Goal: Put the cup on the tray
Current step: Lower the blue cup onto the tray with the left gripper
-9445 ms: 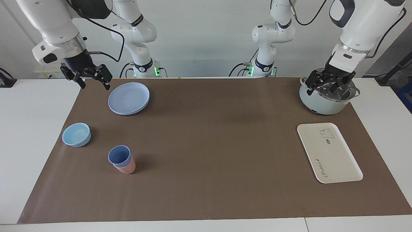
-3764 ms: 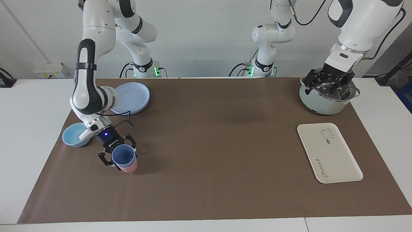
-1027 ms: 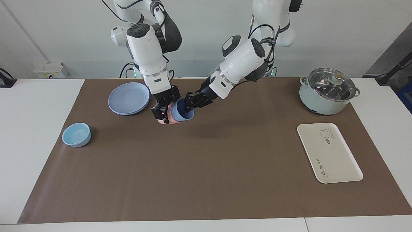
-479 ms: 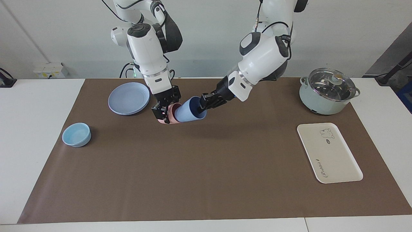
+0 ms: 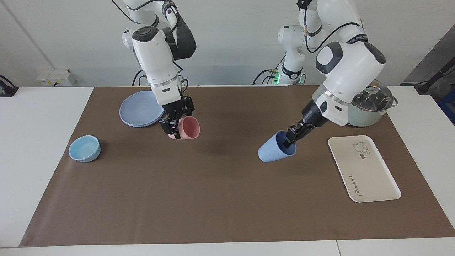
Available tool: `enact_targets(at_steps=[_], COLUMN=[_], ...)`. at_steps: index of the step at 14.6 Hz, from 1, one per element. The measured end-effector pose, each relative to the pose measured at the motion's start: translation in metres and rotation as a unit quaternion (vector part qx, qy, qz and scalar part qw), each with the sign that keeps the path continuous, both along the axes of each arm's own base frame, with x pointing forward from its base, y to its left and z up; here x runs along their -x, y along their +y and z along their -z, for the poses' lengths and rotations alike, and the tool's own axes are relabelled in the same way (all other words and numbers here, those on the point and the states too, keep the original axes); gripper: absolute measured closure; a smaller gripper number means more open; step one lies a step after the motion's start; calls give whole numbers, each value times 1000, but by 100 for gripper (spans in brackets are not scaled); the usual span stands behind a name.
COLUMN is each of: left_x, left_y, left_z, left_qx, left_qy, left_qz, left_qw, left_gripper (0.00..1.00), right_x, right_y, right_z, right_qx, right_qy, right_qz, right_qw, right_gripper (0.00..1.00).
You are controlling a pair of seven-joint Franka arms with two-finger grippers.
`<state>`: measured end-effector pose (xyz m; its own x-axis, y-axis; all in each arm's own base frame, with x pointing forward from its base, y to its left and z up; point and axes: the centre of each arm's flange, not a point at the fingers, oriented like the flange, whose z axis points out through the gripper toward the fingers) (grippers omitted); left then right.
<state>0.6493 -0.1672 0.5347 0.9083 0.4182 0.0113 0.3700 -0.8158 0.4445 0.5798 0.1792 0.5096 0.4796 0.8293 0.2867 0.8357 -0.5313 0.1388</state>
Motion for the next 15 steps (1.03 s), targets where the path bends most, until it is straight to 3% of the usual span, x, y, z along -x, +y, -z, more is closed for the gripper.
enact_targets(at_steps=[4,7,11,15], left_x=[-3,12,32,47], left_y=[143,244,308,351], left_z=[39,53,83,123], left_qx=[-80,-112,-188,-215], left_qy=[-30,-57,-85,-99], left_qz=[86,115,117,101], left_qw=[993,985,971,966], left_gripper=[94,94,94,94], right_x=[-21,-31,-36,-36], right_y=[-64,-139,-210,-220], right_z=[0,13,66,101], right_qx=[-93,-192,-288,-323], right_qy=[-10,-34,-111,-131], right_qz=[29,52,84,144], right_qw=[995,979,948,926], right_gripper=[19,19,19,19])
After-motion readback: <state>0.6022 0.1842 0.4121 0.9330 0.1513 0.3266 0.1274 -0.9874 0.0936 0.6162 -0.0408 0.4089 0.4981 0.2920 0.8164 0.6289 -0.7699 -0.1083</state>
